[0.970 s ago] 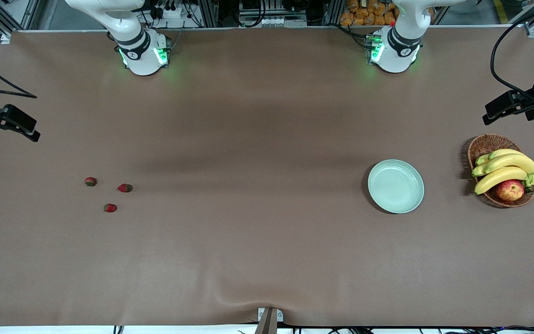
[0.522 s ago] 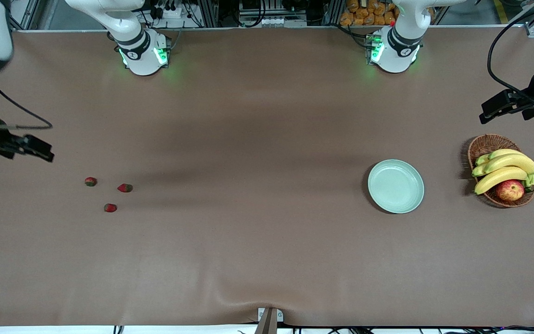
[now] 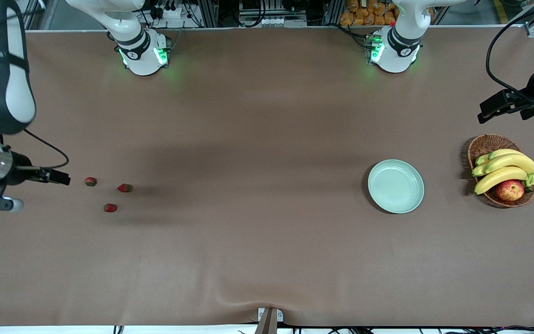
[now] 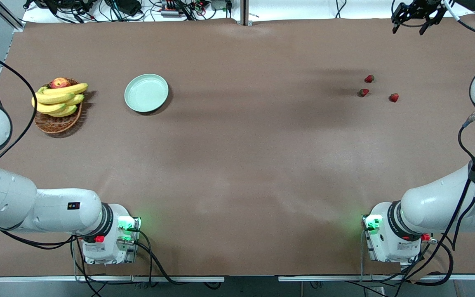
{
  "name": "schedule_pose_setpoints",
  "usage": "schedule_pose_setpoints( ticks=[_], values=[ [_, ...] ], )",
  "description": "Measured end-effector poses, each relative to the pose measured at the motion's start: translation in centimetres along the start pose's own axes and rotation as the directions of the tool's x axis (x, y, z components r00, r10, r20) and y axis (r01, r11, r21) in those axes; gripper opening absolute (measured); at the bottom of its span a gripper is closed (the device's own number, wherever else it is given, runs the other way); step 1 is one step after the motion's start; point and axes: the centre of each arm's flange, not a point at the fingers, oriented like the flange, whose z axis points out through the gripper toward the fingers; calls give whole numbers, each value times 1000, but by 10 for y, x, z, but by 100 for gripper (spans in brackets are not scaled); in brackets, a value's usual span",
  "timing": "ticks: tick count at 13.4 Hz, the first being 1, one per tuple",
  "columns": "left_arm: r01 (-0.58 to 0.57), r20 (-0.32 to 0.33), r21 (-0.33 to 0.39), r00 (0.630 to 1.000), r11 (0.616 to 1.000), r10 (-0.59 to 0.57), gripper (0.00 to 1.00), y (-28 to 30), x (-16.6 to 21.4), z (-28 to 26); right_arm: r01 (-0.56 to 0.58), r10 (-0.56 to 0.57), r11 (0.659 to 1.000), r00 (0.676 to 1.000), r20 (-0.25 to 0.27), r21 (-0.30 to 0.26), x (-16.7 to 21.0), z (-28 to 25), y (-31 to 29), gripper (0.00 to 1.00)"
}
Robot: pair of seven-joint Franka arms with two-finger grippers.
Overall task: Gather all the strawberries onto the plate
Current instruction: 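Lower the right gripper and grasp one strawberry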
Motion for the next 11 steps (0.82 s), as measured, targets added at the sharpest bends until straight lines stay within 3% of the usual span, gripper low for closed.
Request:
schedule_pose_setpoints(
  ticks=[2,7,10,11],
  values=[
    [-3,3,0,1000,1000,3,100,2,0,2,-39,39,999,999,8,22,12,37,3,100],
    [1,15,2,1000,1000,-2,100,-2,0,4,-62,64,998,996,-57,33,32,114,2,100],
    [-1,25,3,1000,1000,1,100,-2,-1,5,-64,65,998,996,-56,30,44,168,0,100],
    [-1,31,4,1000,1000,1,100,-2,-1,6,-64,65,998,997,-50,29,47,185,0,94]
  ],
)
